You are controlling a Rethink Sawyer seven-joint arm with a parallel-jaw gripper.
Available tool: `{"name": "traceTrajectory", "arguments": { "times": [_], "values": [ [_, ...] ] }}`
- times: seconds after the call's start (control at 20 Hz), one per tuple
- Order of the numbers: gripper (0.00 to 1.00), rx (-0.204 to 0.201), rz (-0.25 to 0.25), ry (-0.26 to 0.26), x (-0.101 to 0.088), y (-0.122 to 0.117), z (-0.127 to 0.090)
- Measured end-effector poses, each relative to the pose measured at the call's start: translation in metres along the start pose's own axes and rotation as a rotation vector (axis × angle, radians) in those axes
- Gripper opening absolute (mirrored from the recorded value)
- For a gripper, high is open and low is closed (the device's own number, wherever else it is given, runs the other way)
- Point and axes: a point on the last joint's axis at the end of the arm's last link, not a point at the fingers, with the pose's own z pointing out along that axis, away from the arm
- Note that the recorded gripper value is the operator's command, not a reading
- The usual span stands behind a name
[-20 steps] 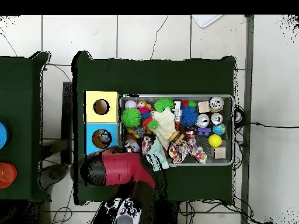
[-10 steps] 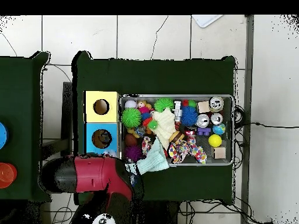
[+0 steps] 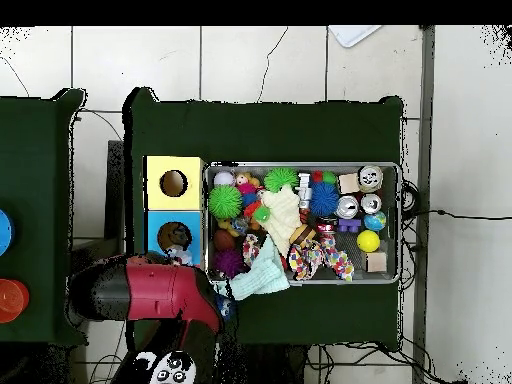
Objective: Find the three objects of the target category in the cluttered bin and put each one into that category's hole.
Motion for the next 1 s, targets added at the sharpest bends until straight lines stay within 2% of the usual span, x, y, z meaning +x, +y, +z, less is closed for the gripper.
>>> {"name": "traceTrajectory", "arguments": {
  "times": [0.15,0.3,0.5,0.75,1.0],
  "values": [
    [0.0,-0.007,0.035,-0.045,-0.007,0.001,0.002],
    [0.0,-0.009,0.041,-0.071,-0.011,0.002,0.003],
    [0.0,-0.012,0.046,-0.077,-0.015,0.003,0.003],
    [0.0,-0.025,0.055,-0.097,-0.029,0.01,0.001],
    [0.0,-0.023,0.052,-0.094,-0.037,0.017,0.013]
  ]
}}
